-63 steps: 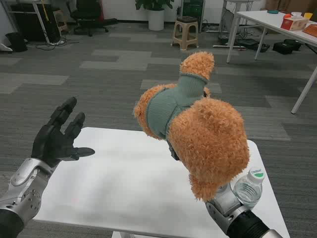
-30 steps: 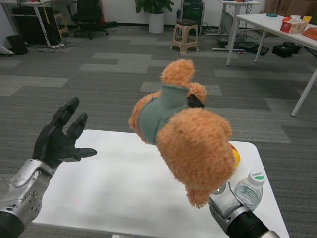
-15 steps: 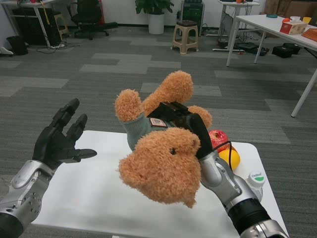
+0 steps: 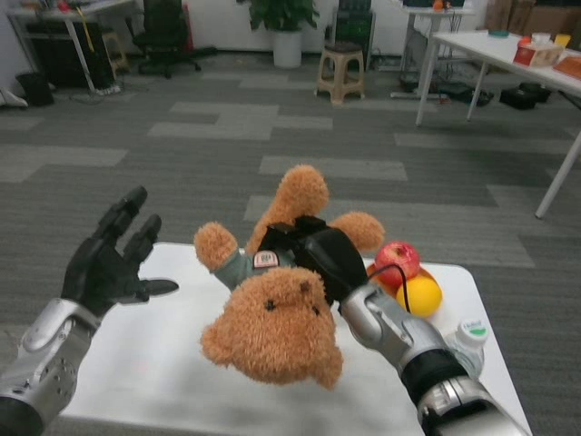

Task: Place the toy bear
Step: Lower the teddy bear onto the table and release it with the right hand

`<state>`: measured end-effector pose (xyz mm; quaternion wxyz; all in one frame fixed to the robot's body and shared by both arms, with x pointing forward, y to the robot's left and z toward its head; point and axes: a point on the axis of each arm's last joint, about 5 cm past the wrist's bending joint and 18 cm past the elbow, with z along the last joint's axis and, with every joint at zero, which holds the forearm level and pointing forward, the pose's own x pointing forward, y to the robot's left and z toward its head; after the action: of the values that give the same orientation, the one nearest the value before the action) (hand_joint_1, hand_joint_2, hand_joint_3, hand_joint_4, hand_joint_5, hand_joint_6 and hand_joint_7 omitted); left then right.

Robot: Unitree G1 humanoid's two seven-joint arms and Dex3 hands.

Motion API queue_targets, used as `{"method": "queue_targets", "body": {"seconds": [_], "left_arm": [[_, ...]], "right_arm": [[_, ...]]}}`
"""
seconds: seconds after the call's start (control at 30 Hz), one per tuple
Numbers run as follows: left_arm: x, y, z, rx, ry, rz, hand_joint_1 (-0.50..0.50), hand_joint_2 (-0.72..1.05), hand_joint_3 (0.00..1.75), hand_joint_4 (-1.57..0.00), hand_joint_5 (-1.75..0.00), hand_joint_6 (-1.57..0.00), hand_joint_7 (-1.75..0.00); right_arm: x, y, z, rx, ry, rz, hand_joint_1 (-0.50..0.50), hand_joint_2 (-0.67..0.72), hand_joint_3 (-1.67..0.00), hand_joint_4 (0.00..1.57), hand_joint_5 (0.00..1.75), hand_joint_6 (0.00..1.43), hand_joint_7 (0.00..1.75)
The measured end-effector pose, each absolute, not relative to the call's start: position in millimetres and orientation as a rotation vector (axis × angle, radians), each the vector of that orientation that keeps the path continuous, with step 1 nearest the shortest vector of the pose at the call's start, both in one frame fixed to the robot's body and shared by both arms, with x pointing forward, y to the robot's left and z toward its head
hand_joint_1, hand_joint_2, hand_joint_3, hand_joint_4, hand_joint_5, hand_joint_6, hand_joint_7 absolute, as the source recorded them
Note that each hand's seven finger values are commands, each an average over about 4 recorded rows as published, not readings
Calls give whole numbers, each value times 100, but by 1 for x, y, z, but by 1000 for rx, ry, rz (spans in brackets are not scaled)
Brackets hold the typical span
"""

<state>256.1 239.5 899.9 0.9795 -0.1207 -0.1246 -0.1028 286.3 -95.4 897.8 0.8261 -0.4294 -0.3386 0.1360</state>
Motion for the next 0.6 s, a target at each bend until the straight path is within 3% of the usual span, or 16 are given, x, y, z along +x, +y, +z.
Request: {"method": "queue_targets", "body": {"seconds": [0.37,0.6], "left_arm": [[256,239,899,-243,-248,-209,-22,25,9,0,0,0,-21],[256,239,899,-243,-248,-210,-21,27,9,0,0,0,-21]], "right_arm": [[290,-82,874,-1109,-455,436,-50,-60,-71,28,155,81,154],[288,-79,867,-1210,-410,498,-50,-60,-67,11,153,64,155]]}}
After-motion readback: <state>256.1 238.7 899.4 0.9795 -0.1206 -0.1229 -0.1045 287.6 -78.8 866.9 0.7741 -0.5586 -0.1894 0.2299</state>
